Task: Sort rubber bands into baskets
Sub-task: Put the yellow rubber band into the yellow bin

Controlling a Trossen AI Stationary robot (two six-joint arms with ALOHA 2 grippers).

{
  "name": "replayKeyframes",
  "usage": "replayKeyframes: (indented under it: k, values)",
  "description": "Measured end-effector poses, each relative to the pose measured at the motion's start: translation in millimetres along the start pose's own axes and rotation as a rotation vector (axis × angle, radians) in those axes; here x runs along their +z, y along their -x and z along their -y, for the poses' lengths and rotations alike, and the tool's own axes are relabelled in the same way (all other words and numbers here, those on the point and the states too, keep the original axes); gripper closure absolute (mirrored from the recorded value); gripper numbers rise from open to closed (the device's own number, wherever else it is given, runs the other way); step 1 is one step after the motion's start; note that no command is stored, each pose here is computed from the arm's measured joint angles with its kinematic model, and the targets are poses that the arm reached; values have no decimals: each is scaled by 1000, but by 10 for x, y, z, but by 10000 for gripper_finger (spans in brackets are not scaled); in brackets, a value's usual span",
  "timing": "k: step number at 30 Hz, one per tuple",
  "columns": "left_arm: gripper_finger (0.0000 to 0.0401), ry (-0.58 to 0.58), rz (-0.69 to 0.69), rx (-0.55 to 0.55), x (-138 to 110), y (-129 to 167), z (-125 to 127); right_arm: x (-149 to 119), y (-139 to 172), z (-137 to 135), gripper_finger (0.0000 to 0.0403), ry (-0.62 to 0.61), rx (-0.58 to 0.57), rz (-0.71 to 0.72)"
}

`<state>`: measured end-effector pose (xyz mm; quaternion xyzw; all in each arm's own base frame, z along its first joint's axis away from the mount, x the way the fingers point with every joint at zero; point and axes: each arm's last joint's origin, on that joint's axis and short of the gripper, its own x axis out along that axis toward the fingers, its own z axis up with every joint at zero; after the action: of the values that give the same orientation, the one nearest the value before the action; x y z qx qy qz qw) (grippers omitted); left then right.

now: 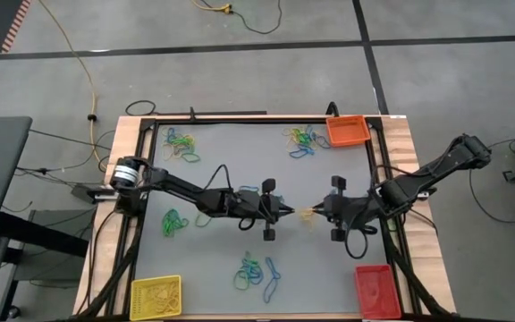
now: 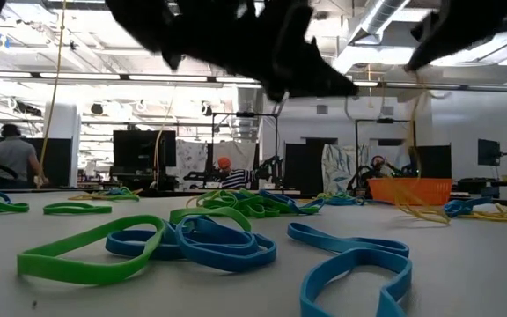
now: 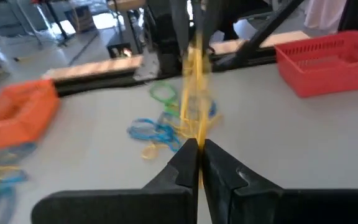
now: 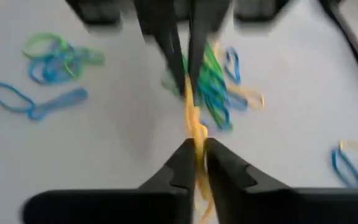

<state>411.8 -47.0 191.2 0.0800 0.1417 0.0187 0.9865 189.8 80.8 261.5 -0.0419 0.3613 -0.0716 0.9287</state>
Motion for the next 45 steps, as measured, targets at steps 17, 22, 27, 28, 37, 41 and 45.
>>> replayKeyframes:
  k: [17,22,27,28,37,41,45]
  values:
    - [401,-198,-248,57,1390,643,-156,-413,-257,23,160,-146,-48,-86]
    - [401,-287,-460,129,1553,946,-48,-501,-296,-5,172,-150,-38,-86]
    - [401,-305,-638,156,1636,1321,134,-513,-288,-31,177,-162,-27,-82]
    - [401,-300,-670,145,1647,1408,192,-512,-285,-38,178,-168,-24,-80]
    - [401,-243,-847,39,1595,2064,796,-438,-282,-82,179,-246,17,-9]
    - [401,-209,-833,-48,1579,2286,1102,-421,-281,-88,179,-253,25,7]
    - [401,-163,-834,-102,1545,2494,1335,-418,-281,-89,179,-255,26,8]
